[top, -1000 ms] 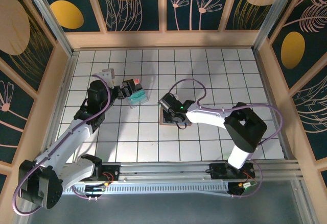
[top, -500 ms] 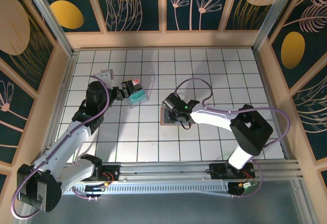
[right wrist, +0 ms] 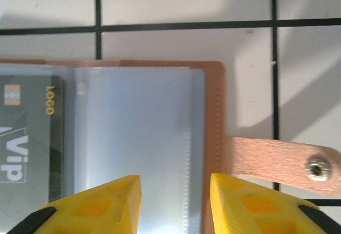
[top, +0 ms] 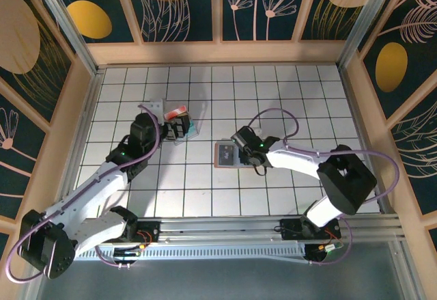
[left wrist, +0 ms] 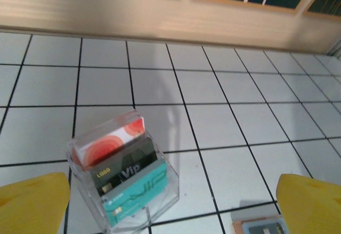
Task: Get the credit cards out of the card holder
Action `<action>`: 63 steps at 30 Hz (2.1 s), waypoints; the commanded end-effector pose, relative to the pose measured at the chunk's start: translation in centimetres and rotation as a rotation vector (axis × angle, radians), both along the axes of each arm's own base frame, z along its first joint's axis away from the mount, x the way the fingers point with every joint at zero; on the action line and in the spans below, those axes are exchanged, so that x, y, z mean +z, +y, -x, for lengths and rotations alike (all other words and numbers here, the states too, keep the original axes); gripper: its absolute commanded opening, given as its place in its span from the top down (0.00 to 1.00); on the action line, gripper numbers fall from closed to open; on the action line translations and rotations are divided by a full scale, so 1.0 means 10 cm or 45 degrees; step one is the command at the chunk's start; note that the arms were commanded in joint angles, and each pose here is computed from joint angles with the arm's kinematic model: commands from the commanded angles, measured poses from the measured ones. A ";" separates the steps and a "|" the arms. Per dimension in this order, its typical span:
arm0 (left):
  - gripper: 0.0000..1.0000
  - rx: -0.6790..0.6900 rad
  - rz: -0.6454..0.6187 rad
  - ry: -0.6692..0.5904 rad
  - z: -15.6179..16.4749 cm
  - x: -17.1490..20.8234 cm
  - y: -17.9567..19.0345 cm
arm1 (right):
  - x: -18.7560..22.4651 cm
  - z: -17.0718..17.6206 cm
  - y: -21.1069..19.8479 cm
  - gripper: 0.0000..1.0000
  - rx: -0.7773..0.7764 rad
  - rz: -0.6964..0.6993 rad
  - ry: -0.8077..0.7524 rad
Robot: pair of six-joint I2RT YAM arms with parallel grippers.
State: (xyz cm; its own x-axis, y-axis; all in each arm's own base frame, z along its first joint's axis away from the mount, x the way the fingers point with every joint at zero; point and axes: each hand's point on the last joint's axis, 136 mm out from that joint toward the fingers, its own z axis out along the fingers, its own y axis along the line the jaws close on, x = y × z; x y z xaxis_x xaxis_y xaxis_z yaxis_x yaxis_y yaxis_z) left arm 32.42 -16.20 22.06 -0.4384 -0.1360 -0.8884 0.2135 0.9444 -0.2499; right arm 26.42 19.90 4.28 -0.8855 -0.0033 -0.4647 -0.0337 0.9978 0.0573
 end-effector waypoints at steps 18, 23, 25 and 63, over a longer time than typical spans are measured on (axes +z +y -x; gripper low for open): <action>0.07 -0.107 -0.358 0.302 0.30 -1.28 -0.85 | 0.48 -0.15 0.09 0.67 -0.046 -0.413 -0.065; 0.11 -0.084 -0.381 0.339 0.28 -1.46 -0.86 | 0.50 -0.15 0.32 0.71 0.008 -0.572 -0.029; 0.11 -0.089 -0.375 0.348 0.27 -1.52 -0.88 | 0.47 -0.16 0.38 0.74 0.015 -0.610 -0.013; 0.05 -0.178 -0.455 0.488 0.35 -2.00 -0.98 | -0.15 -0.06 0.67 0.77 0.050 -0.676 0.209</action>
State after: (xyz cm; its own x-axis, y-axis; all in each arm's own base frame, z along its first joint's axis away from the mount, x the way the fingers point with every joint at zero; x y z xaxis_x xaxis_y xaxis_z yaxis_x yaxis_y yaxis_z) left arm 28.94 -25.70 2.18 -0.7239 0.2152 -0.6555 0.2885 0.9575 -0.0042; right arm 27.28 26.41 3.40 -0.9457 0.1559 -0.2851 -0.0280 0.8350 0.5495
